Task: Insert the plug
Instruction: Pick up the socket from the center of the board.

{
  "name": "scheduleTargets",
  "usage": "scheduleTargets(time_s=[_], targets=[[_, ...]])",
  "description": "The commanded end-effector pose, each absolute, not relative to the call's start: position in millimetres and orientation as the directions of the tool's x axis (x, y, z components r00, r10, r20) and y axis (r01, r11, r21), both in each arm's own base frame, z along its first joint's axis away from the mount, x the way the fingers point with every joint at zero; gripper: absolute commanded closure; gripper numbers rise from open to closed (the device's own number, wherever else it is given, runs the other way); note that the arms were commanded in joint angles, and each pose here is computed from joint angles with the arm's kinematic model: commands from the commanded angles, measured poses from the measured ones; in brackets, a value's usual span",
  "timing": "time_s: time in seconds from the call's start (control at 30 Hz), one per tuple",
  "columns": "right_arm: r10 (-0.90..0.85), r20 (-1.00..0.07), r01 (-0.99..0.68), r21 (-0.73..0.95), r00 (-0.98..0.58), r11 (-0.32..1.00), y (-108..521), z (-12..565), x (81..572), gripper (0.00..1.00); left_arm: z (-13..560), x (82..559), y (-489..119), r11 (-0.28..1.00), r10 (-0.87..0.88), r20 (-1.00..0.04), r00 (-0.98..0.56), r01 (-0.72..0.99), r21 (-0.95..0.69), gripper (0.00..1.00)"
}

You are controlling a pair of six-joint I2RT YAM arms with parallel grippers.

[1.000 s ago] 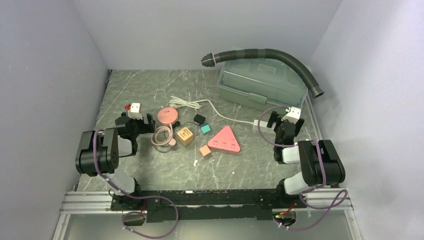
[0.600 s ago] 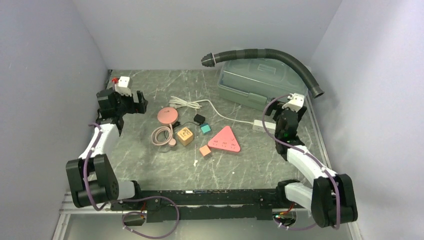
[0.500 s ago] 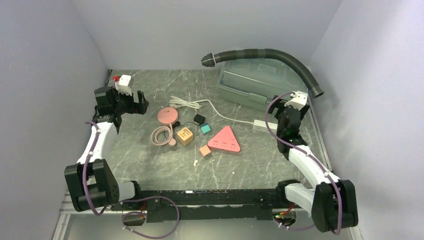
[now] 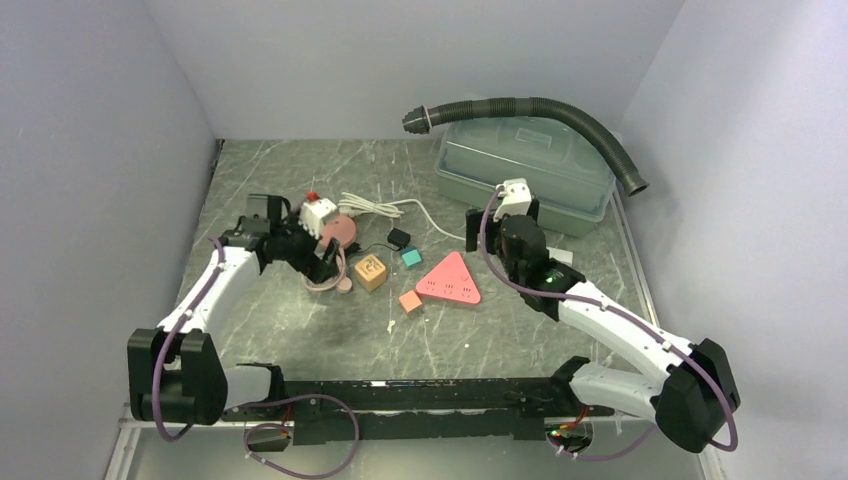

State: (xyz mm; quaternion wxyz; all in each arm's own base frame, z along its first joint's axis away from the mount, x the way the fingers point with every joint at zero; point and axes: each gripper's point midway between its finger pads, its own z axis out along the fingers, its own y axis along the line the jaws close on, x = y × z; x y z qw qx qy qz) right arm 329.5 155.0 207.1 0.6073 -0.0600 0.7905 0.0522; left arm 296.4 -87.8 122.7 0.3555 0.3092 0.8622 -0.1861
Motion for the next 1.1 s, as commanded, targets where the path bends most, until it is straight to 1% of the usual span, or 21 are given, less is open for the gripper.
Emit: scheduleTargets(time_s=[0.0, 0.03, 0.2, 0.33, 0.4, 0.53, 0.63, 0.67, 0.7, 0.73, 0.77, 0.8, 0.83, 0.87, 0.9, 0.97, 1.07], targets=[[-0.052, -0.96, -0.185, 0.0, -0.274, 0.983, 163, 210, 318, 0.0, 105, 272, -90, 0.644, 0.576, -0.66, -0.482, 0.765, 0.002, 0.01], [-0.053, -0.961, -0.194, 0.0, -0.273, 0.981, 165, 210, 317, 0.0, 100, 270, -90, 0.627, 0.601, -0.645, -0.471, 0.779, 0.014, 0.01], [-0.049, -0.963, -0.204, 0.006, -0.264, 0.979, 170, 216, 317, 0.0, 77, 257, -86, 0.537, 0.707, -0.573, -0.413, 0.842, 0.056, 0.07], [-0.045, -0.965, -0.208, 0.01, -0.258, 0.978, 173, 221, 318, 0.0, 65, 257, -87, 0.493, 0.741, -0.558, -0.374, 0.867, 0.075, 0.14], [-0.045, -0.965, -0.208, 0.01, -0.258, 0.978, 174, 221, 319, 0.0, 58, 259, -89, 0.479, 0.754, -0.547, -0.363, 0.875, 0.078, 0.19], [-0.055, -0.962, -0.21, 0.002, -0.269, 0.978, 173, 221, 317, 0.0, 46, 261, -95, 0.44, 0.779, -0.53, -0.336, 0.894, 0.079, 0.23], [-0.045, -0.966, -0.21, 0.01, -0.256, 0.978, 172, 226, 316, 0.0, 37, 266, -94, 0.429, 0.797, -0.511, -0.322, 0.897, 0.104, 0.29], [-0.041, -0.967, -0.21, 0.013, -0.252, 0.978, 172, 227, 316, 0.0, 33, 268, -93, 0.426, 0.804, -0.502, -0.319, 0.898, 0.112, 0.33], [-0.039, -0.968, -0.21, 0.015, -0.249, 0.978, 172, 228, 315, 0.0, 31, 271, -92, 0.427, 0.808, -0.498, -0.315, 0.895, 0.127, 0.4], [-0.037, -0.968, -0.209, 0.016, -0.247, 0.978, 172, 228, 315, 0.07, 30, 273, -92, 0.43, 0.811, -0.492, -0.316, 0.892, 0.136, 0.47], [-0.044, -0.962, -0.364, 0.06, -0.27, 0.93, 199, 226, 305, 0.1, 31, 275, -92, 0.431, 0.812, -0.492, -0.315, 0.891, 0.141, 0.53], [-0.04, -0.964, -0.312, 0.045, -0.261, 0.949, 190, 227, 309, 0.12, 34, 275, -92, 0.434, 0.81, -0.493, -0.318, 0.89, 0.139, 0.61], [-0.041, -0.964, -0.307, 0.043, -0.262, 0.951, 190, 227, 310, 0.12, 42, 276, -94, 0.443, 0.804, -0.5, -0.322, 0.885, 0.142, 0.69], [-0.008, -0.962, -0.301, 0.077, -0.272, 0.951, 192, 228, 310, 0.13, 51, 277, -95, 0.453, 0.797, -0.508, -0.328, 0.88, 0.142, 0.75], [0.08, -0.952, -0.279, 0.167, -0.297, 0.946, 197, 230, 309, 0.13, 63, 277, -96, 0.459, 0.789, -0.518, -0.329, 0.877, 0.143, 0.84], [0.087, -0.952, -0.291, 0.175, -0.292, 0.94, 200, 234, 309, 0.11, 89, 276, -98, 0.475, 0.775, -0.539, -0.331, 0.868, 0.149, 0.99], [0.09, -0.96, -0.33, 0.178, -0.266, 0.927, 210, 247, 314, 0.05, 140, 273, -102, 0.469, 0.757, -0.589, -0.281, 0.862, 0.191, 1.0]])
